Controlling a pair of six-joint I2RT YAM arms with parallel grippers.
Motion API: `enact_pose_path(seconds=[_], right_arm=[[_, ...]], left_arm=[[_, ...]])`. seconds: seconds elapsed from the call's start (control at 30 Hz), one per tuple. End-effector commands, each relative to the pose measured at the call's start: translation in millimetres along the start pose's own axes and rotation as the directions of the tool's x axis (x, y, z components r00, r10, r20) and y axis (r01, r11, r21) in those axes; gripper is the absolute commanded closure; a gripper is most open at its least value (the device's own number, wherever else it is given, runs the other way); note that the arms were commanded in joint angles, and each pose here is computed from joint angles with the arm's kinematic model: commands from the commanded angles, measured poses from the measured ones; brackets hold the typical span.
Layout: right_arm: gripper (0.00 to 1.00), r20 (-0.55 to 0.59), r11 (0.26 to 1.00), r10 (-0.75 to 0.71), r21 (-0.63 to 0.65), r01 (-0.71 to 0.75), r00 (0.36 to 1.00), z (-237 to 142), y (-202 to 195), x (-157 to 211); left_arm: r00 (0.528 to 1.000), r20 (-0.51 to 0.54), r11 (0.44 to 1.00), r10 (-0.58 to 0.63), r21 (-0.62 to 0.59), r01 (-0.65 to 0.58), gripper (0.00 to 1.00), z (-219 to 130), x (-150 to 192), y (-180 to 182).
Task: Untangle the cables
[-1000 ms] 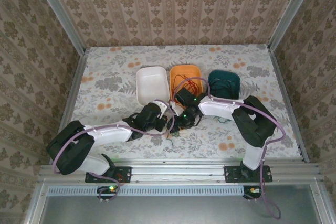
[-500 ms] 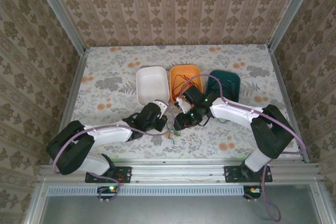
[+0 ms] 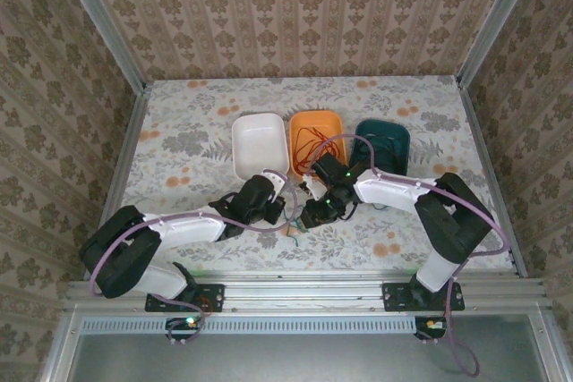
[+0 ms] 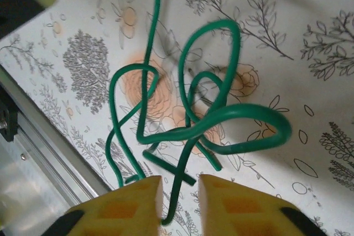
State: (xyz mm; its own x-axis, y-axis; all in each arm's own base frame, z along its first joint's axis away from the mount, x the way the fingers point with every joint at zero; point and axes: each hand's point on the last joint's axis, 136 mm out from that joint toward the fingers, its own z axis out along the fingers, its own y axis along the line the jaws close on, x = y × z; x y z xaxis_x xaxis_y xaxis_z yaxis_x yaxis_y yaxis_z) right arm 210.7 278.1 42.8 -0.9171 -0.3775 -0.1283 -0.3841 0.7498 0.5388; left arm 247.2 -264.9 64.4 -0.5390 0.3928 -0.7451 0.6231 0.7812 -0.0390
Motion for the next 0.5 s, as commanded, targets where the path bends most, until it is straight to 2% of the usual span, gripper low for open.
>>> enact_pose_path(seconds=[0.0, 0.1, 0.23, 0.37, 0.47], right_arm=[[0.88, -0.016, 0.999, 0.021, -0.034, -0.022, 1.0, 9, -1, 3], [0.93, -0.012, 0.999, 0.036, 0.01, -0.036, 0.999, 9, -10, 7], [0.95, -0.022, 0.997, 0.058, 0.057, -0.057, 0.998, 9, -23, 16], [0.95, -0.019, 0.993, 0.088, 0.077, -0.086, 0.996, 9, -32, 21], [0.95, -0.011, 0.99, 0.106, 0.091, -0.105, 0.994, 8, -38, 20]], left_arm=[[1.0, -0.001, 0.999, -0.024, -0.028, 0.024, 1.0, -5, 3, 7], [0.999, 0.025, 0.997, -0.033, -0.068, 0.035, 1.0, -14, -4, 14], [0.985, 0.158, 0.992, -0.075, -0.085, 0.089, 1.0, -49, -41, 25], [0.923, 0.355, 0.983, -0.147, -0.054, 0.177, 1.0, -102, -91, 44], [0.883, 0.436, 0.978, -0.175, -0.026, 0.207, 1.0, -135, -115, 59]])
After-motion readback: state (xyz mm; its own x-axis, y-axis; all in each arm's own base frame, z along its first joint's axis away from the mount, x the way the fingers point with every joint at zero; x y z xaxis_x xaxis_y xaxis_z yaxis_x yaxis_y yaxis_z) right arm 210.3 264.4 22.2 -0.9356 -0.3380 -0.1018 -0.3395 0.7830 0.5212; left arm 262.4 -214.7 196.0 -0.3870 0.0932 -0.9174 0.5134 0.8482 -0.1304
